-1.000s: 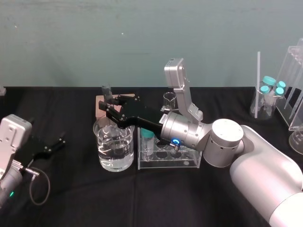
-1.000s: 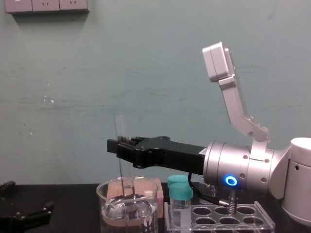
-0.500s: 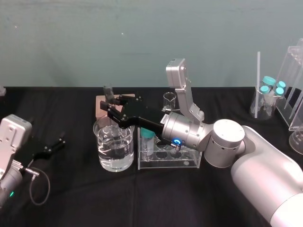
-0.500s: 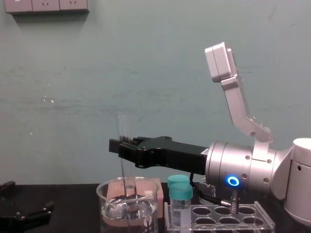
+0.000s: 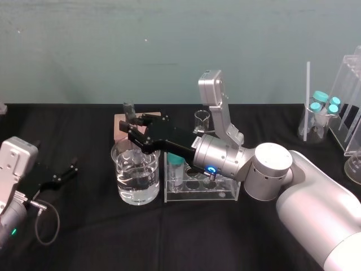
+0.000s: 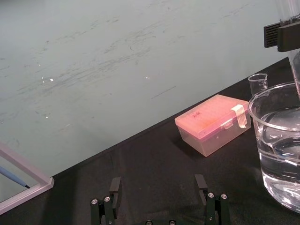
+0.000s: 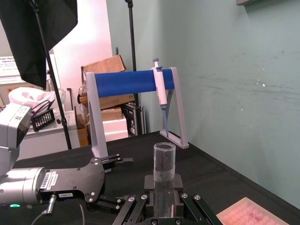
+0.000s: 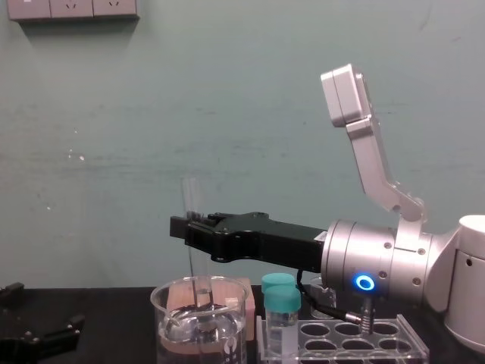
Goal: Hold the test tube with one hand and immerse one end into the beaker, then return it to the test tube rack.
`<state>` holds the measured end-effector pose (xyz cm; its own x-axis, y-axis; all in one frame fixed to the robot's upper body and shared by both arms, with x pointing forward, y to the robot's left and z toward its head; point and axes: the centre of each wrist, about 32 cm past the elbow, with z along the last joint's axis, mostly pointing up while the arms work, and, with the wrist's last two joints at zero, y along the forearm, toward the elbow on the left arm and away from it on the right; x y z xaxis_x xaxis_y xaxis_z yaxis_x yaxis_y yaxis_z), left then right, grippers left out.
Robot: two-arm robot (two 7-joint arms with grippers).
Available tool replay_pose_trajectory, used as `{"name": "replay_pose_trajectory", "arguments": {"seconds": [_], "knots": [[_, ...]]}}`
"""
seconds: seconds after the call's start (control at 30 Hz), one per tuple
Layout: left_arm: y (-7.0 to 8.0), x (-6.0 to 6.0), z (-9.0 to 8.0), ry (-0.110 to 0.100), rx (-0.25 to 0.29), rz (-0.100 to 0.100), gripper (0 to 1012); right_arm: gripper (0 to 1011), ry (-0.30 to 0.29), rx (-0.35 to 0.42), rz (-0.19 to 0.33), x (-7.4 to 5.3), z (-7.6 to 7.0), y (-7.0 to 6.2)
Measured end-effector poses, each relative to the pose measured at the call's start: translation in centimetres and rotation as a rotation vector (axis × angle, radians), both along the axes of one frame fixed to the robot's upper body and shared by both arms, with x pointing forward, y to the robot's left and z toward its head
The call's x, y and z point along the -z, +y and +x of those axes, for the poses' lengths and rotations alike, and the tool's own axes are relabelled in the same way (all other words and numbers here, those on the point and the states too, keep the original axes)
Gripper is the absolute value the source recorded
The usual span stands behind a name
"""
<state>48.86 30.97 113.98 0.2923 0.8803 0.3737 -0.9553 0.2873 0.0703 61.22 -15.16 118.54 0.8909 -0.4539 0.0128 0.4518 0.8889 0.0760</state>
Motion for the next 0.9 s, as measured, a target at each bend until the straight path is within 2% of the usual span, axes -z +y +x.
{"name": "replay_pose_trajectory", "arguments": {"seconds": [0.6, 0.9], "knots": [[0.0, 0.0, 0.0, 0.0, 0.0, 0.0, 1000, 230, -0.004, 0.001, 0.0, -0.1, -0.28, 0.01], [0.0, 0.0, 0.0, 0.0, 0.0, 0.0, 1000, 230, -0.034, 0.007, 0.017, -0.93, -0.26, -0.17]]}}
